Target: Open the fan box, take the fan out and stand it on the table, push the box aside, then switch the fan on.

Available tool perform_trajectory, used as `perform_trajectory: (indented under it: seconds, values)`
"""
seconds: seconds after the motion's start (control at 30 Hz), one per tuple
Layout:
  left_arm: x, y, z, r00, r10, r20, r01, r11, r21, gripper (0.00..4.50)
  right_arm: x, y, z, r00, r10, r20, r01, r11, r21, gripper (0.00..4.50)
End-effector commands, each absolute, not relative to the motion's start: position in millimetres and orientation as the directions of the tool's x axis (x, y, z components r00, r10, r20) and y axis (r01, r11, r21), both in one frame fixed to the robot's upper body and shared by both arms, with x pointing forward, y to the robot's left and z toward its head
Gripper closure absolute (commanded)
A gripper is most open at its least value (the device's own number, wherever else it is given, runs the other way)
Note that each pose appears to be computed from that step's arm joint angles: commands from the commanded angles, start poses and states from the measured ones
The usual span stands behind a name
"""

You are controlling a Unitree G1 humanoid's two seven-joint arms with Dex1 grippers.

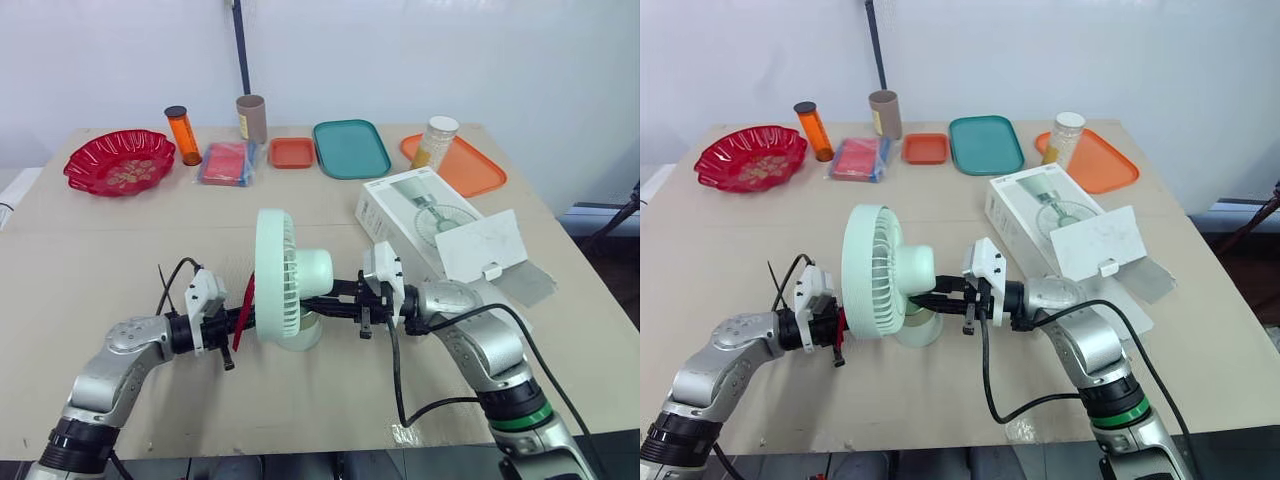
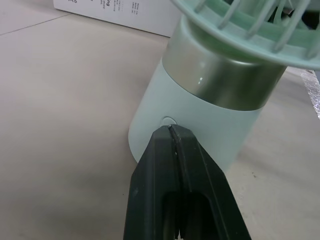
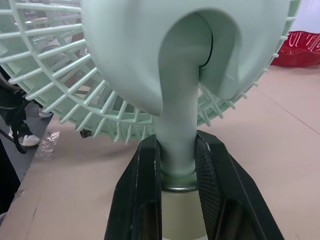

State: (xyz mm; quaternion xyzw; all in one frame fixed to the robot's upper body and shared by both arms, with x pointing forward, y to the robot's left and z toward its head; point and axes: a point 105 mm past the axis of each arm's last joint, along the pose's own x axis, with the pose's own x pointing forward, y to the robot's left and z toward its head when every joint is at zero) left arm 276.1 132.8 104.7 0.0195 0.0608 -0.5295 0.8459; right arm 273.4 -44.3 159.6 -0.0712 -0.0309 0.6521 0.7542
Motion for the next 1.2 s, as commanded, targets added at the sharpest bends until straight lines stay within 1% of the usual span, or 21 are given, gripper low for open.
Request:
perform_trajectory:
  seconds: [0.03, 0.3, 0.5, 0.57, 0.63, 0.7, 0.73, 0.77, 0.83, 0.93, 0.97, 1.1, 1.2]
  values:
    - [277, 147, 122, 0.465, -0.88, -0.095, 0.885, 0.466, 0.014, 4.46, 270, -41, 178, 0.111, 0.994, 0.005, -0.976, 0.11, -0.188, 4.12]
    - [274, 164, 131, 0.523, -0.849, -0.078, 0.852, 0.523, 0.024, 4.46, 274, -42, 193, 0.101, 0.994, 0.034, -0.972, 0.106, -0.208, 4.12]
    - [266, 172, 142, 0.589, -0.808, -0.032, 0.807, 0.586, 0.066, 4.46, 281, -49, 206, 0.124, 0.991, 0.058, -0.965, 0.134, -0.225, 4.12]
    - [263, 172, 147, 0.617, -0.787, -0.009, 0.785, 0.615, 0.08, 3.95, 282, -52, 208, 0.137, 0.989, 0.061, -0.963, 0.147, -0.227, 4.12]
    - [260, 172, 151, 0.643, -0.766, 0.02, 0.763, 0.642, 0.075, 3.27, 282, -54, 209, 0.145, 0.987, 0.065, -0.962, 0.157, -0.226, 4.12]
    - [258, 173, 152, 0.667, -0.744, 0.038, 0.741, 0.668, 0.066, 2.71, 282, -55, 209, 0.154, 0.986, 0.068, -0.961, 0.165, -0.223, 4.12]
    - [254, 173, 151, 0.678, -0.733, 0.047, 0.731, 0.68, 0.056, 2.24, 281, -54, 208, 0.157, 0.985, 0.07, -0.961, 0.169, -0.221, 4.12]
    - [253, 173, 151, 0.685, -0.726, 0.053, 0.725, 0.687, 0.048, 2.07, 281, -54, 208, 0.159, 0.985, 0.071, -0.96, 0.171, -0.22, 4.12]
    - [249, 171, 148, 0.693, -0.719, 0.052, 0.718, 0.694, 0.04, 1.25, 281, -54, 207, 0.165, 0.984, 0.073, -0.96, 0.177, -0.216, 4.12]
    - [246, 171, 143, 0.705, -0.708, 0.043, 0.708, 0.706, 0.035, 0.19, 283, -52, 207, 0.172, 0.982, 0.078, -0.959, 0.185, -0.214, 4.12]
    - [244, 173, 141, 0.709, -0.705, 0.041, 0.704, 0.71, 0.031, 0.04, 285, -52, 208, 0.176, 0.981, 0.079, -0.958, 0.19, -0.216, 4.12]
    - [243, 179, 143, 0.736, -0.675, 0.056, 0.675, 0.738, 0.033, 0.04, 293, -49, 211, 0.203, 0.976, 0.084, -0.95, 0.217, -0.226, 4.12]
    - [250, 186, 144, 0.785, -0.616, 0.07, 0.614, 0.788, 0.047, 0.04, 305, -47, 212, 0.251, 0.964, 0.083, -0.934, 0.264, -0.24, 4.12]
